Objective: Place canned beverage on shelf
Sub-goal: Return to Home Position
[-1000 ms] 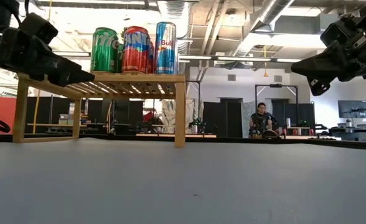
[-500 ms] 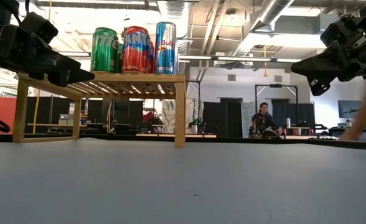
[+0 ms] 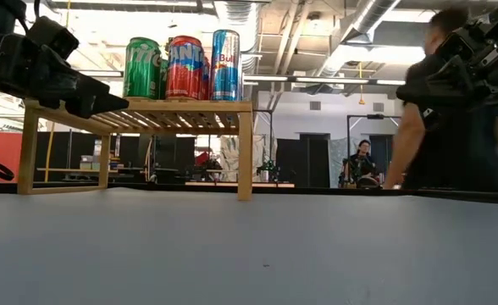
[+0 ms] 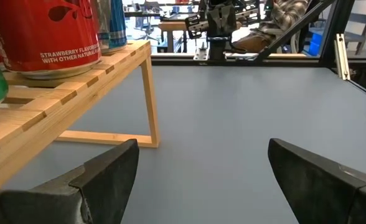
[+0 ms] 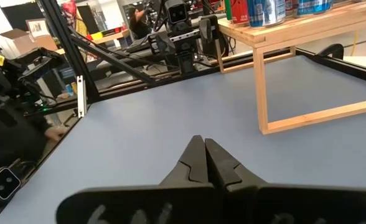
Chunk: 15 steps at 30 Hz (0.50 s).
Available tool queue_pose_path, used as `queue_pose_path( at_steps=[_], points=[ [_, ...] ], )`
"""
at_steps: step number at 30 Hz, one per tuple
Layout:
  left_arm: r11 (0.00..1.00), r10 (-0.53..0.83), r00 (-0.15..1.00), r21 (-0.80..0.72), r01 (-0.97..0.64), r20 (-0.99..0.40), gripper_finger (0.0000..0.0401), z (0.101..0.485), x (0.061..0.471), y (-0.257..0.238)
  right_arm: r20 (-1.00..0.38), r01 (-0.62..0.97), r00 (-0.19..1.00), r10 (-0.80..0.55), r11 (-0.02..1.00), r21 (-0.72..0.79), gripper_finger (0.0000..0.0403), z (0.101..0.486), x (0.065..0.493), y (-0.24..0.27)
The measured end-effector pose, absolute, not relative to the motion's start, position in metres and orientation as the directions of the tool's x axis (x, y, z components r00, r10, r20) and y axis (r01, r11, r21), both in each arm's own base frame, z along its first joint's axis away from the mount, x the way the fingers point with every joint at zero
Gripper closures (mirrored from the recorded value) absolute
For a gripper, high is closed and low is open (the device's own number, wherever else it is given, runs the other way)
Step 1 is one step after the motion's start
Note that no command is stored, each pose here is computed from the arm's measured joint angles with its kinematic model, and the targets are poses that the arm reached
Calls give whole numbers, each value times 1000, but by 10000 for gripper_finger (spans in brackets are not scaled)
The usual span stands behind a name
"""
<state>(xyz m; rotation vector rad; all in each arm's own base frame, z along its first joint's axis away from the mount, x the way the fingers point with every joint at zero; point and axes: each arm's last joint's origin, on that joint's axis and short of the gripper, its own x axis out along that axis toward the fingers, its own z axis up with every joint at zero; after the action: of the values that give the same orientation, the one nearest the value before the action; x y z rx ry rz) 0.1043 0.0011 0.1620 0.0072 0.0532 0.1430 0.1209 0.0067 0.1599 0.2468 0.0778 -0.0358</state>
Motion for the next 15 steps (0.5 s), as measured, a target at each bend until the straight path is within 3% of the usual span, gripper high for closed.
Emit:
queue_pose_path(
  at_steps=[15],
  points=[
    [990,142,988,10,-142,-53,56,162,104,1,-82,45,996,-26,969,243,403,160,121,7]
  ],
)
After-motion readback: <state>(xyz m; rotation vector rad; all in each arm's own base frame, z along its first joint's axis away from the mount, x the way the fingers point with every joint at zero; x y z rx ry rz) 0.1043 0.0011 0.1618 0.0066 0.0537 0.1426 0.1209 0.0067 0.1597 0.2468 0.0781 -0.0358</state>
